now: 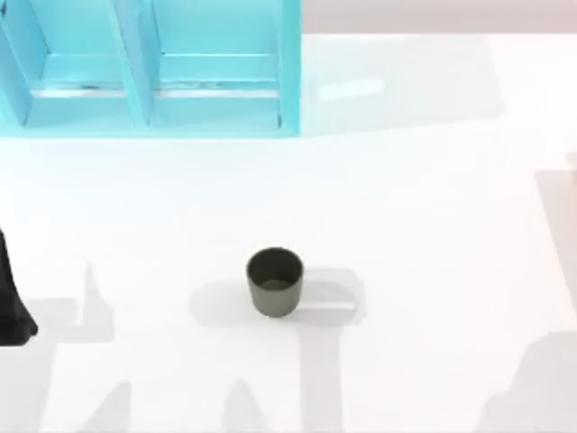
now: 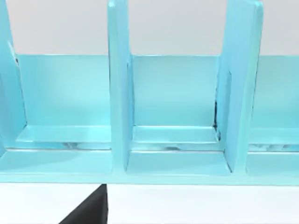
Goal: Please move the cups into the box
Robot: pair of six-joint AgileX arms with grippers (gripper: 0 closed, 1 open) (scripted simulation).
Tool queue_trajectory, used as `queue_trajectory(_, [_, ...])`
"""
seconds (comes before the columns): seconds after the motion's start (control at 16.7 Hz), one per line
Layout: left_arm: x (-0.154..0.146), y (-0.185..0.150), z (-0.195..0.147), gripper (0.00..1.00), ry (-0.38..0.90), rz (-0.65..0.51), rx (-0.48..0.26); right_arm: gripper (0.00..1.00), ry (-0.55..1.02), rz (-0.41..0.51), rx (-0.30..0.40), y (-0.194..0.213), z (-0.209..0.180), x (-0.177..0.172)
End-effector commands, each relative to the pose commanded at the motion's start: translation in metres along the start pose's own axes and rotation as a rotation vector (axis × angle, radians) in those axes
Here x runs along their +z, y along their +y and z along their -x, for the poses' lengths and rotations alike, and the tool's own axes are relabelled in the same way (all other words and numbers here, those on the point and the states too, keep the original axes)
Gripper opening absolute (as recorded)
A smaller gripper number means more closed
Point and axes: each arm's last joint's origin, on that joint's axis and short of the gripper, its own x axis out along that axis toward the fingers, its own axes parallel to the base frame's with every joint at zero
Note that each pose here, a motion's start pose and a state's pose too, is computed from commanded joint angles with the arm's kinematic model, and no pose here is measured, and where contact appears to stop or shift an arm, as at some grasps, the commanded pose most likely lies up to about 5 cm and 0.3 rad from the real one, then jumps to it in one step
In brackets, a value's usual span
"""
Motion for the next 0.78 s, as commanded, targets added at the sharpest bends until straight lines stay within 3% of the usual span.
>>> queue_trajectory(0.24, [0.000, 0.000, 0.000, 1.00, 0.000, 0.000, 0.000, 0.00, 0.001, 0.000, 0.000, 0.001, -0.029, -0.002])
queue_trajectory(0.54, [0.000, 0.000, 0.000, 1.00, 0.000, 0.000, 0.000, 0.00, 0.003, -0.001, 0.001, 0.001, -0.033, -0.002])
queue_trajectory(0.78, [0.000, 0.000, 0.000, 1.00, 0.000, 0.000, 0.000, 0.30, 0.003, -0.001, 0.001, 0.001, -0.033, -0.002])
